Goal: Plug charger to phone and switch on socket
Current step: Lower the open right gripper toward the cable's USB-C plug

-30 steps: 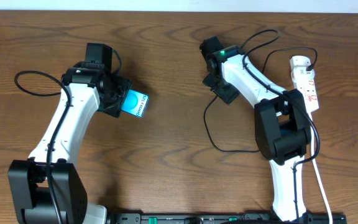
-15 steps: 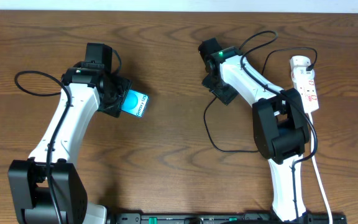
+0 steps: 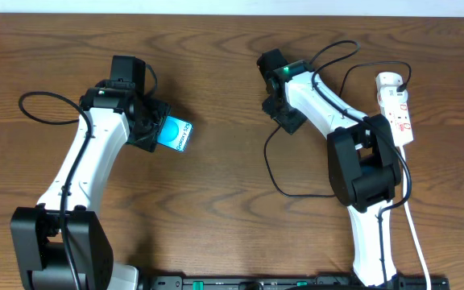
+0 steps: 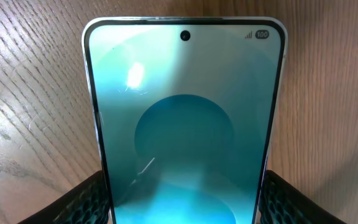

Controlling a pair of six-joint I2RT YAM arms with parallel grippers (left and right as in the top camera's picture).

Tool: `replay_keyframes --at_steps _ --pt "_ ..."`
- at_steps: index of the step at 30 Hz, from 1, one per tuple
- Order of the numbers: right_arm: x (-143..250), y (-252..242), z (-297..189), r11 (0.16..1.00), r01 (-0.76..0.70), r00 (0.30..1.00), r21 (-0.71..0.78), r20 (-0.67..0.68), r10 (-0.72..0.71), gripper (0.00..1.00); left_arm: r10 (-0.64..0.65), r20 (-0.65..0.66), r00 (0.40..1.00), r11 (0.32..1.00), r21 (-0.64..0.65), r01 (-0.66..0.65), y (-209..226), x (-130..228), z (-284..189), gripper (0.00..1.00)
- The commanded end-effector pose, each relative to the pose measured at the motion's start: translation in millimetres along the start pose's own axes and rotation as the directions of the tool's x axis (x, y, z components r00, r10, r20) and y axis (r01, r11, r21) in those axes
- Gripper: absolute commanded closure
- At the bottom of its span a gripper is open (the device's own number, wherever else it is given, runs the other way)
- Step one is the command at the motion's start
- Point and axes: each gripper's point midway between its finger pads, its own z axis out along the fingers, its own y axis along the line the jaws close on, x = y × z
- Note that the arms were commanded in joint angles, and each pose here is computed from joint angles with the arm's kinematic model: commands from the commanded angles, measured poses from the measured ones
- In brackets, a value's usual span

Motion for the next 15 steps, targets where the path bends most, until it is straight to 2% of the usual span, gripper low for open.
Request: replay_keyframes --at_steps 1,15 --pt "7.4 -2.1 9.8 1.0 0.01 1.0 0.024 -0.009 -0.01 0.48 0.016 -0.002 1.0 1.0 -0.004 -0.016 1.2 0.4 0.5 0.93" --pt "7.4 -2.1 9.8 1.0 0.01 1.0 0.024 -0.009 -0.01 0.59 0.017 -0.003 1.0 1.0 -0.004 -0.017 1.3 0.5 0.5 0.93"
